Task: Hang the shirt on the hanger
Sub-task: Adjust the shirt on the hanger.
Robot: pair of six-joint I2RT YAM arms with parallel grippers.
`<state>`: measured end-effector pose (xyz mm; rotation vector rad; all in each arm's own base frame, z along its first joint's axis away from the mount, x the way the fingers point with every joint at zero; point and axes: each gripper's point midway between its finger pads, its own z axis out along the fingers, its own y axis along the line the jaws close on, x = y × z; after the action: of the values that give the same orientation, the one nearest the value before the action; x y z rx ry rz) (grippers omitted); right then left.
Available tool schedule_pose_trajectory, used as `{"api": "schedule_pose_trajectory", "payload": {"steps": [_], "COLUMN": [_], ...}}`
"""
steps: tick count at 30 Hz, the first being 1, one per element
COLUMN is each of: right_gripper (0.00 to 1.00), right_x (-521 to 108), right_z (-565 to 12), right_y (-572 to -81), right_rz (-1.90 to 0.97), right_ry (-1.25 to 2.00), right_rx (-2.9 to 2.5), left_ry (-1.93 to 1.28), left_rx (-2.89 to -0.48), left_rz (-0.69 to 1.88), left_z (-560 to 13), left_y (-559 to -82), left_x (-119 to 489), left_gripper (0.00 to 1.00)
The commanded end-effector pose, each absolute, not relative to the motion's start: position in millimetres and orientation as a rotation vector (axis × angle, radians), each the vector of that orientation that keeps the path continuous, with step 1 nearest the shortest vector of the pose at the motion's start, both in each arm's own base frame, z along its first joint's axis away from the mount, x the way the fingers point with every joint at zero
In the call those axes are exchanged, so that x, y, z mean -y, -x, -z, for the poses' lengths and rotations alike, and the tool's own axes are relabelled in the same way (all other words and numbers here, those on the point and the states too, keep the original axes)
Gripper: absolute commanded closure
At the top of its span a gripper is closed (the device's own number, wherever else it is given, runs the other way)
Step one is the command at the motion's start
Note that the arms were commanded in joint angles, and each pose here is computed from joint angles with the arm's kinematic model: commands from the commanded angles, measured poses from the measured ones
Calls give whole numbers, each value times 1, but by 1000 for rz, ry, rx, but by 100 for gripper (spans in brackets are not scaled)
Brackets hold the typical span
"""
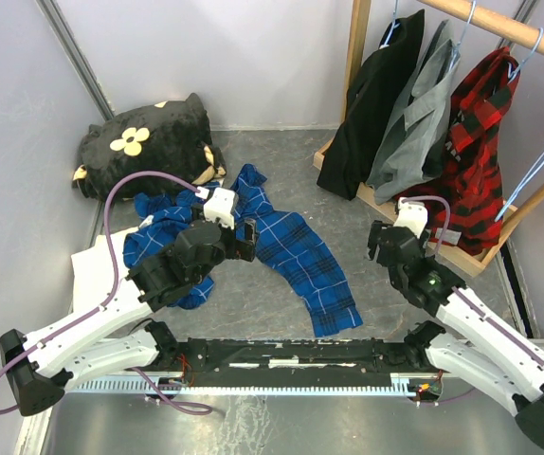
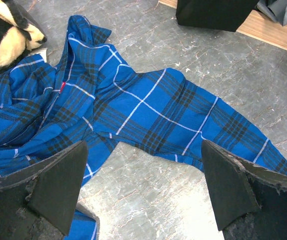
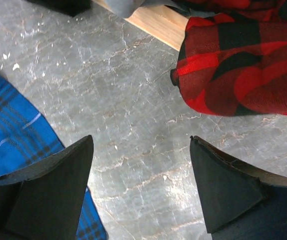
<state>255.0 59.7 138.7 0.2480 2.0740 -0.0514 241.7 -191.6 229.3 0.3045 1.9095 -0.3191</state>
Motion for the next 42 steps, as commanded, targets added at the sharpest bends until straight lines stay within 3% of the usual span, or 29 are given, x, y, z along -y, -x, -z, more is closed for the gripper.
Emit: {"api": "schedule_pose_trajectory", "payload": {"steps": [1, 11, 21, 30, 35, 42], "right_gripper": [15, 9, 6, 5, 6, 12], "right_x": [-53, -87, -57, -54, -39, -46], "right_z": [-178, -293, -399, -373, -365, -335], "right_y": [-241, -246, -246, -303, -323, -346], "right_rz": [149, 234, 427, 206, 298, 218], "right_ry": [-219, -11, -93, -149, -180, -104], "right_rx": [-1992, -1843, -1806, -1960, -1949, -2001], "left_ry": [-315, -312, -306, -309, -318, -333], "left_rx": [-1865, -1870, -1869, -1875, -1878, -1885], "left_rz": [301, 284, 281, 283, 288, 304], "left_z": [-240, -238, -238, -236, -235, -233], "left_y": [-245, -246, -246, -245, -245, -245], "left_x": [188, 185, 184, 185, 187, 191], "left_gripper": [0, 0, 0, 0, 0, 0]}}
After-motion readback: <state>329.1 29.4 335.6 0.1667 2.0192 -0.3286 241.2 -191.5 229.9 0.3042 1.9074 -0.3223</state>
